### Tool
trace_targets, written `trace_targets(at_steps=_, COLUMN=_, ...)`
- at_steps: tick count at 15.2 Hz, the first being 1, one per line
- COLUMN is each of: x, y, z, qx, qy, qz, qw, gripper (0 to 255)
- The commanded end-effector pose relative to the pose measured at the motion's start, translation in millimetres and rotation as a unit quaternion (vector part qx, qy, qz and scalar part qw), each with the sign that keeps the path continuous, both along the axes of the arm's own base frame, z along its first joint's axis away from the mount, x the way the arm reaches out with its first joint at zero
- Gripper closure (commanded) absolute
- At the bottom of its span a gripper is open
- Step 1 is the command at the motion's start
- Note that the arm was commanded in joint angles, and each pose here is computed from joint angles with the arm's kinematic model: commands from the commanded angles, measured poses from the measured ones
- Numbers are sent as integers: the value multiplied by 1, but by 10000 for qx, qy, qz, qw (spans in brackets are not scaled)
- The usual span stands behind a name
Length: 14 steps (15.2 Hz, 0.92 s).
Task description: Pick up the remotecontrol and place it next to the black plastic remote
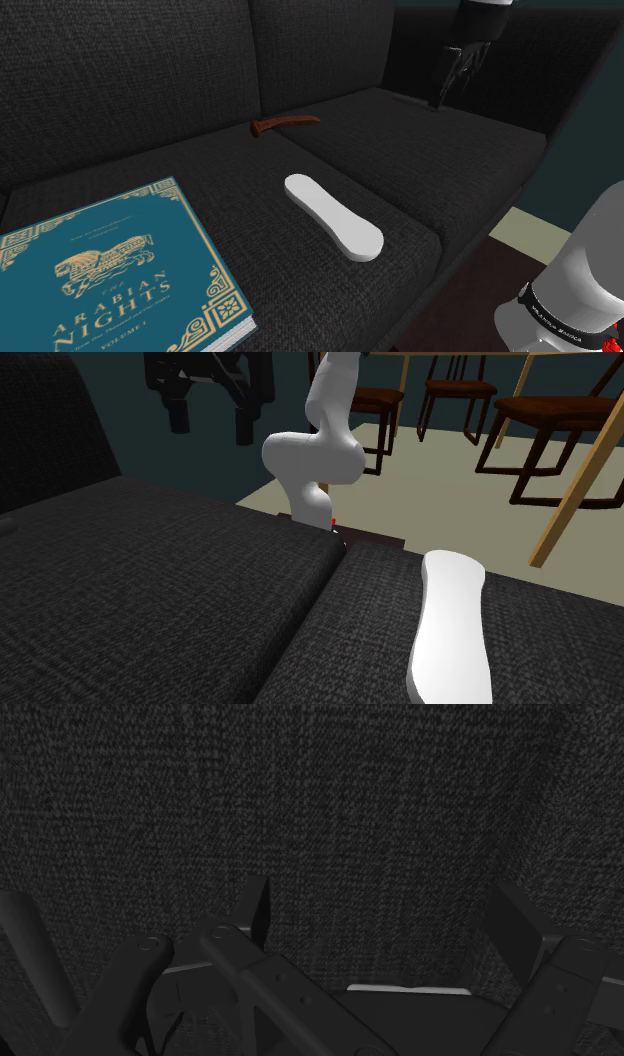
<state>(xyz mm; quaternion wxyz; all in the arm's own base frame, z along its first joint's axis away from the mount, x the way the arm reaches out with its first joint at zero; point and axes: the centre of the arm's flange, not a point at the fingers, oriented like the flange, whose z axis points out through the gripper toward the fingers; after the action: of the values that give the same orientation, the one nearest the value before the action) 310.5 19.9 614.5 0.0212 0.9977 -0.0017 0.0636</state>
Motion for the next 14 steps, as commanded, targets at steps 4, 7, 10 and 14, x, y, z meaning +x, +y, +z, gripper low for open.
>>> trace_targets(at_steps=4, x=4, y=37, z=-12, qx=22, qy=50, qz=-56, qw=10000, gripper=0)
trace_targets(at_steps=7, x=9, y=74, z=-24, qx=44, qy=99, qz=-113, qw=9999, gripper=0)
trace_targets(at_steps=10, x=14, y=111, z=-36, qx=66, qy=149, qz=-169, qw=9997, gripper=0)
trace_targets(at_steps=14, x=21, y=161, z=-52, qx=96, qy=215, qz=-245, qw=9994, gripper=0)
